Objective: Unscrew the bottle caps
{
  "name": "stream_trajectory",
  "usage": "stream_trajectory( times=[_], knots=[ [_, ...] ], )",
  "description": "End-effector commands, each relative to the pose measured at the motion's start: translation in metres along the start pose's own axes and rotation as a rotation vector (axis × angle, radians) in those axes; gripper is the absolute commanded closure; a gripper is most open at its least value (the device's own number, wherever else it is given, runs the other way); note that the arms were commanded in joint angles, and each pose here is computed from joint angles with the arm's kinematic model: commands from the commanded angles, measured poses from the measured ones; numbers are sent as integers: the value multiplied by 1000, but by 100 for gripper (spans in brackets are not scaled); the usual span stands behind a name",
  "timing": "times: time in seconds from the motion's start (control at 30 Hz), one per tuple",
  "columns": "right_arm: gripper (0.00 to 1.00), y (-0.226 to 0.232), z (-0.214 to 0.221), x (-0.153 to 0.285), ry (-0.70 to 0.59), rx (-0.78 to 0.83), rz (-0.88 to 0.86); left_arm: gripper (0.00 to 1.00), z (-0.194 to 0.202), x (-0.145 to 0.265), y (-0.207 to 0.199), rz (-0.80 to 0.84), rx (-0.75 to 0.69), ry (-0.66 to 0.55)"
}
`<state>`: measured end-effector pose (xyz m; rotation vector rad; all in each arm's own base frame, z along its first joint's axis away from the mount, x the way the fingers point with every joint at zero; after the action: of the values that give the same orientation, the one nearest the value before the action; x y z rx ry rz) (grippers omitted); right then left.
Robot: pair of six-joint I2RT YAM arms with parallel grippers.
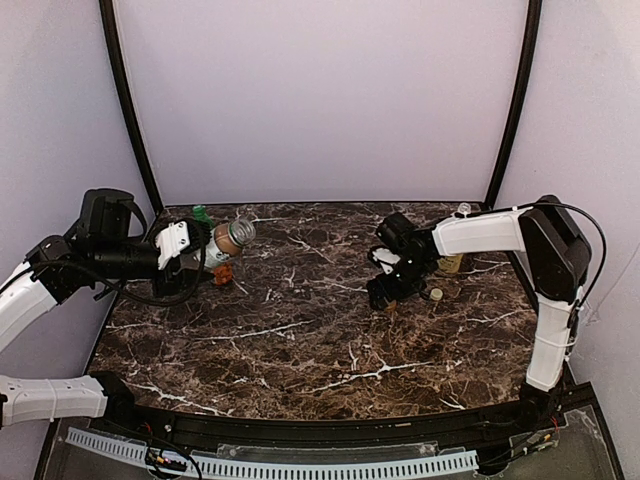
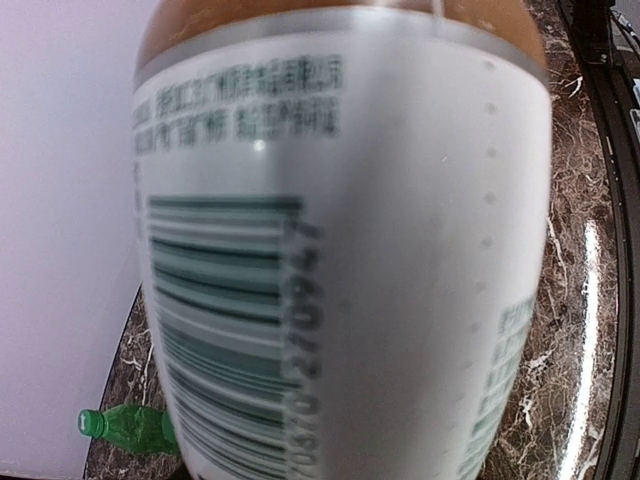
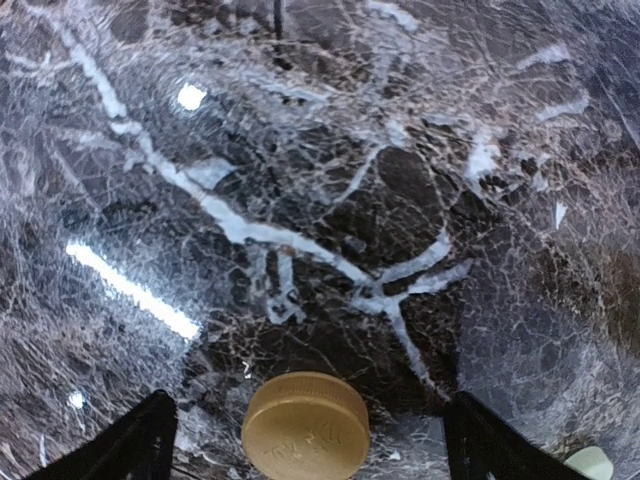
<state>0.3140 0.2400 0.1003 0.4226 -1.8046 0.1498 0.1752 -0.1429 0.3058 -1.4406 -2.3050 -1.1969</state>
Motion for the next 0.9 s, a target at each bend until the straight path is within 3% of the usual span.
stream_trajectory(
  times=[0.0, 0.1, 0.2, 0.4, 0.47, 0.63, 0.87],
  knots=[
    [2, 0, -11, 20, -51, 6, 10, 86, -3, 0, 3, -9, 35, -31],
    [1, 17, -33, 64, -194, 86, -40, 86, -9, 3, 5, -2, 78, -69],
    [1, 54, -50, 123, -395, 265, -181, 85, -20, 6, 6, 30, 129, -146],
    [3, 165, -27, 245, -925, 821, -753, 82, -38, 14, 7, 132, 222, -298],
    [2, 191, -21, 267, -1019, 884, -921, 82, -41, 14, 5, 163, 233, -325],
    [6, 237, -25, 298, -1079, 933, -1209, 82, -46, 16, 5, 200, 242, -362],
    [13, 271, -23, 306, -1119, 979, -1284, 82, -47, 17, 7, 197, 238, -372]
  ],
)
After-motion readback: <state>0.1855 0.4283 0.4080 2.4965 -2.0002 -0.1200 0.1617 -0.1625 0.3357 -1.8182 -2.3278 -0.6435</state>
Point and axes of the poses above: each gripper's point midway between its finger pads, its own x axis back along the fingers, its own y axis along the line the jaws close on, z = x × y, the point moved 8 cm from there along x, back along the fingers, and after that the axes turned 9 degrees about -x, right-handed, at the moved point
